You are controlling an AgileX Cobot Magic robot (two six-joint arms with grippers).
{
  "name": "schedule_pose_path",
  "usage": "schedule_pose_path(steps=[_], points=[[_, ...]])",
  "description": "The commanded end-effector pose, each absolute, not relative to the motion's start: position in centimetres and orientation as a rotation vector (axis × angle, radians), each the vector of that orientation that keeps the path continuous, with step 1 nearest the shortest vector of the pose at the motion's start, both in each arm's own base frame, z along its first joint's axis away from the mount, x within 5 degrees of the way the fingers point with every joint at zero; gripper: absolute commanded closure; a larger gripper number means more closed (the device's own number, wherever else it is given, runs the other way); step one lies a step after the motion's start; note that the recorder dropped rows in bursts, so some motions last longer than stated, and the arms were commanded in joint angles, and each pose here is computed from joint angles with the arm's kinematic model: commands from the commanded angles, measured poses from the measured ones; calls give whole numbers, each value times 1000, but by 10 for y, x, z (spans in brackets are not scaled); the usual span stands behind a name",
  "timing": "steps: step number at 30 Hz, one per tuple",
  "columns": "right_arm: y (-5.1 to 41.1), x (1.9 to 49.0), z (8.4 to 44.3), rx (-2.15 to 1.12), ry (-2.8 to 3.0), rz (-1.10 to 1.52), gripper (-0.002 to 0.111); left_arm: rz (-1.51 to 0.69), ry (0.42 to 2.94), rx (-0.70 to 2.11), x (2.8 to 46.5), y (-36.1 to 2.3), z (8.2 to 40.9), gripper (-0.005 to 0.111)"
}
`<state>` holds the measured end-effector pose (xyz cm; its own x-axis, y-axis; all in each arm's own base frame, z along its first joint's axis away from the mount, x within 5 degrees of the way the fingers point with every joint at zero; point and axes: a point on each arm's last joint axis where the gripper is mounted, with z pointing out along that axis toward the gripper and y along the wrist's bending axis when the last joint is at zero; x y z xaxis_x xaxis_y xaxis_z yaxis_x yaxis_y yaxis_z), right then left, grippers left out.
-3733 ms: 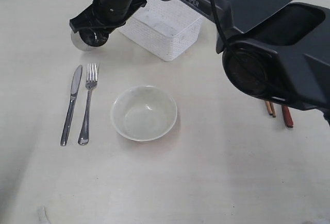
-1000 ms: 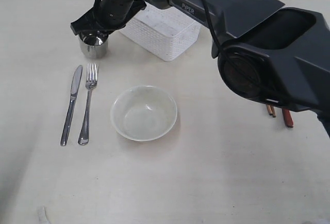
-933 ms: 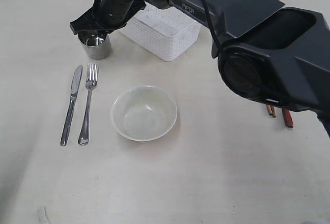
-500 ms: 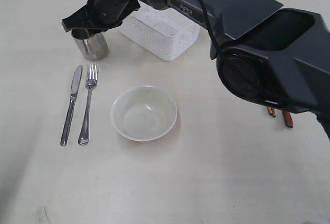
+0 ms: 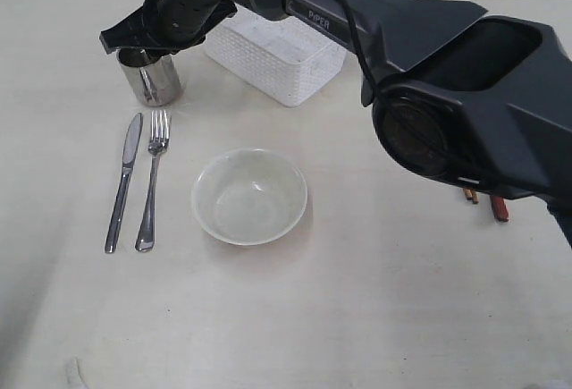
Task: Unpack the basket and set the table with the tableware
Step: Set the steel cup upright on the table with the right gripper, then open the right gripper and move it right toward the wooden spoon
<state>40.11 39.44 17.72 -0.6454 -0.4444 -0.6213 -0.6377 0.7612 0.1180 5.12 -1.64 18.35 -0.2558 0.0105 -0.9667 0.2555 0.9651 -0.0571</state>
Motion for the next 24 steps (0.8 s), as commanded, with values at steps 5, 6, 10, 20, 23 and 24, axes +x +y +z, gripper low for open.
schedule_pose_path(steps=[5,6,10,20,23,24], points=[[393,402,177,-815,2367,409,75,-239,1817,200,51,-17,183,107],[393,403,177,-818,2356,399,75,-239,1817,200,51,-17,183,107],[393,406,178,-838,2319,368,75,-239,1817,200,51,-17,183,107],[391,404,201,-822,2274,388,56,-239,1817,200,51,-17,183,107],[389,402,225,-804,2237,407,56,-239,1817,200,51,-17,183,107],[387,400,233,-799,2232,411,56,-239,1817,200,51,-17,183,107]])
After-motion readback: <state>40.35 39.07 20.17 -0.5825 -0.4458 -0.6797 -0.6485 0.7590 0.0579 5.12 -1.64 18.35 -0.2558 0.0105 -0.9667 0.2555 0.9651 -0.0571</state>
